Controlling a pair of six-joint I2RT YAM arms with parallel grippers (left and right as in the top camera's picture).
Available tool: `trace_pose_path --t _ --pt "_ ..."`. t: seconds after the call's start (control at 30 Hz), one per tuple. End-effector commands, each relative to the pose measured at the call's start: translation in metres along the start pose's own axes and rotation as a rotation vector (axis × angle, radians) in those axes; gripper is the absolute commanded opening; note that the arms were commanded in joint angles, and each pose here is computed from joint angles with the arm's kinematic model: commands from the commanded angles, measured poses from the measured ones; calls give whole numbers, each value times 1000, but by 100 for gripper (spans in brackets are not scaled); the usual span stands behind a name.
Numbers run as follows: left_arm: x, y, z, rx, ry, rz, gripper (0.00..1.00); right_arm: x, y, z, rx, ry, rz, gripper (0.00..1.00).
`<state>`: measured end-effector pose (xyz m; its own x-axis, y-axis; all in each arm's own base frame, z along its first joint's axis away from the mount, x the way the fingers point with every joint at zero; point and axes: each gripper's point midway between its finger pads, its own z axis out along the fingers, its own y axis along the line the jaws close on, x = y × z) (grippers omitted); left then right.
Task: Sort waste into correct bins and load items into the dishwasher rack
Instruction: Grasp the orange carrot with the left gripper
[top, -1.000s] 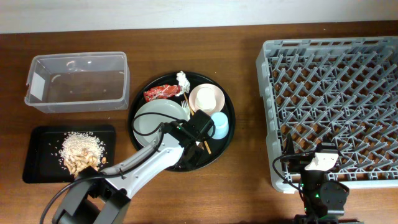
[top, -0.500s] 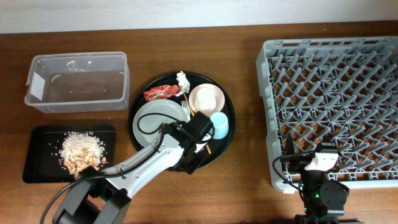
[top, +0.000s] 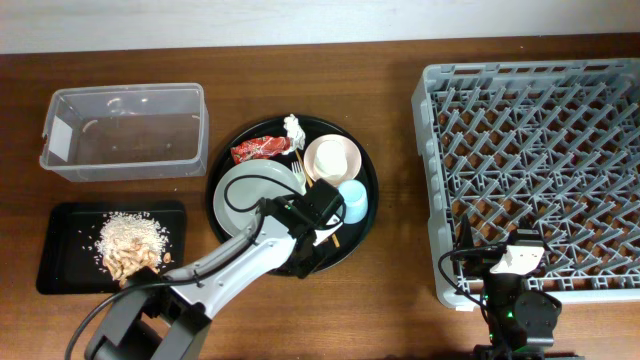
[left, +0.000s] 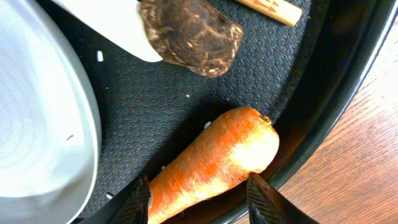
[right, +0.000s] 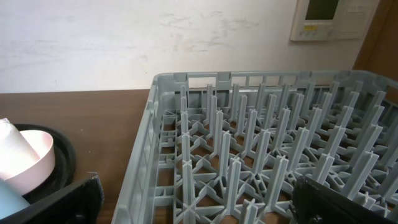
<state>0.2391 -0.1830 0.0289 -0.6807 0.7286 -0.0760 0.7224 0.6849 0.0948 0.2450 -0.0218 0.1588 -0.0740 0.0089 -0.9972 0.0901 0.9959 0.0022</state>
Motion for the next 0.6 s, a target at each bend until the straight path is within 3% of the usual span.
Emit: trace_pose_path --t 0.0,0.17,0.47,0.57 --pt "17 -1 23 -12 82 45 48 3 -3 0 15 5 2 98" --pt "21 -3 32 -4 95 46 45 3 -3 0 15 5 2 99" --pt "15 -2 32 -7 70 43 52 3 -3 0 14 5 2 99" --pt "15 -2 32 -7 69 44 33 3 -3 0 14 5 2 99"
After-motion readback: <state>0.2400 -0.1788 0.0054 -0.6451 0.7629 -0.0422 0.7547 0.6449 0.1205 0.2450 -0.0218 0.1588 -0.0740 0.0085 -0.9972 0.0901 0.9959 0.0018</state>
